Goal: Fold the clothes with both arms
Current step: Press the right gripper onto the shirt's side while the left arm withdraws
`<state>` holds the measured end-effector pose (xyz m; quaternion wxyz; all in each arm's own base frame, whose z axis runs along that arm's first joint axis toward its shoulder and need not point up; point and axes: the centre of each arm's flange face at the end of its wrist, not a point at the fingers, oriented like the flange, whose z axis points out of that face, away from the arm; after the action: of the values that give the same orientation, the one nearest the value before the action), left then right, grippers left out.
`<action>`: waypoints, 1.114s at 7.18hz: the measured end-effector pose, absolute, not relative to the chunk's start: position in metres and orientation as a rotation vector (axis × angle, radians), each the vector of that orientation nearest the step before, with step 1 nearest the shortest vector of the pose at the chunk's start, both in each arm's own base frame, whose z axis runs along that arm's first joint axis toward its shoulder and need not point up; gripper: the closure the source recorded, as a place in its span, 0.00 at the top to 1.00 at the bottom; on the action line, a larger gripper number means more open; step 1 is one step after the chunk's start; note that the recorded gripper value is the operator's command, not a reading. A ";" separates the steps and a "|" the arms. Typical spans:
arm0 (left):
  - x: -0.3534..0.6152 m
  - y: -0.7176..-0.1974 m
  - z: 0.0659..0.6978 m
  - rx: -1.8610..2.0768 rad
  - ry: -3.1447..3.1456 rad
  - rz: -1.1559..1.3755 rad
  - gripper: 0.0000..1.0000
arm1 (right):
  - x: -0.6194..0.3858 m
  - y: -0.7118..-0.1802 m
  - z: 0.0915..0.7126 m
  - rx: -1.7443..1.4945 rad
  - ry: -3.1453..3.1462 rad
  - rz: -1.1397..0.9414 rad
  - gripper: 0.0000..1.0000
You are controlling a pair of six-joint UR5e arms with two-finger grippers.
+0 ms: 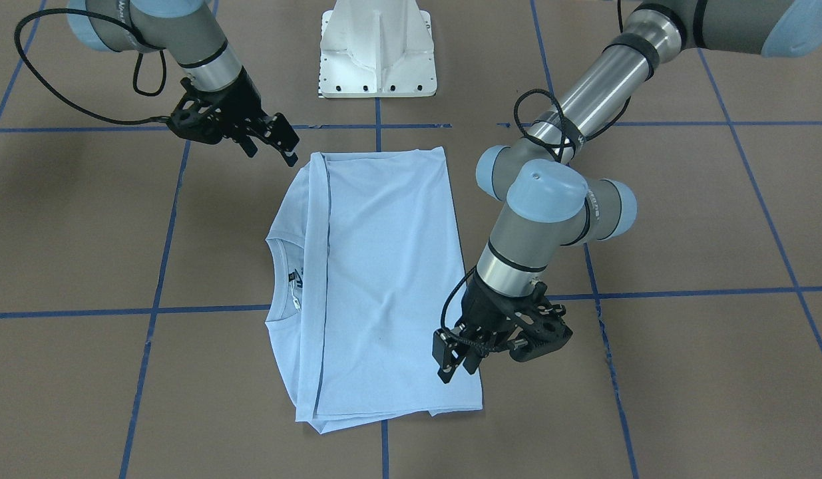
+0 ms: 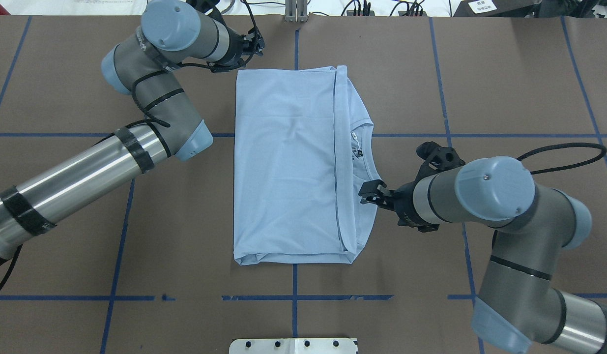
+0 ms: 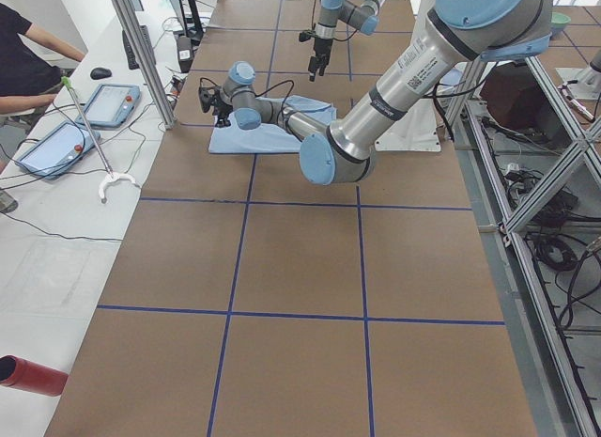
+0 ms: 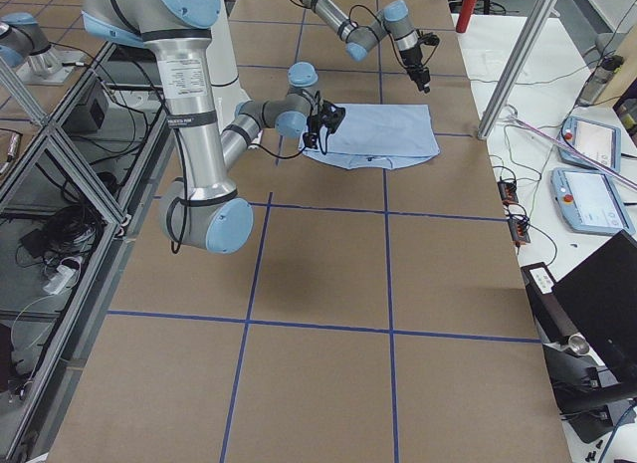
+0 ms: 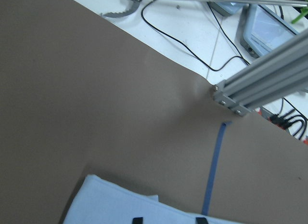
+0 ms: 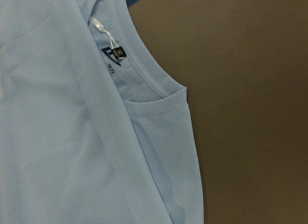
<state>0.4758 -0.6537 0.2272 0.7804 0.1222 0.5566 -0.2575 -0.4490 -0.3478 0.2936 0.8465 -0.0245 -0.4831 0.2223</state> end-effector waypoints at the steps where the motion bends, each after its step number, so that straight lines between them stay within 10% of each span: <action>1: 0.456 -0.627 0.231 0.234 1.227 -0.523 0.56 | -0.478 -0.349 0.298 -0.010 -0.979 0.381 1.00; 8: 0.428 -0.595 0.248 0.212 1.224 -0.502 0.56 | -0.556 -0.355 0.273 0.096 -0.707 -0.051 1.00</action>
<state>0.4277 -0.5949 0.2482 0.7838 0.0984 0.5672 -0.2328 -0.5565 -0.3547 0.2734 0.9368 0.0470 -0.3458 -0.0251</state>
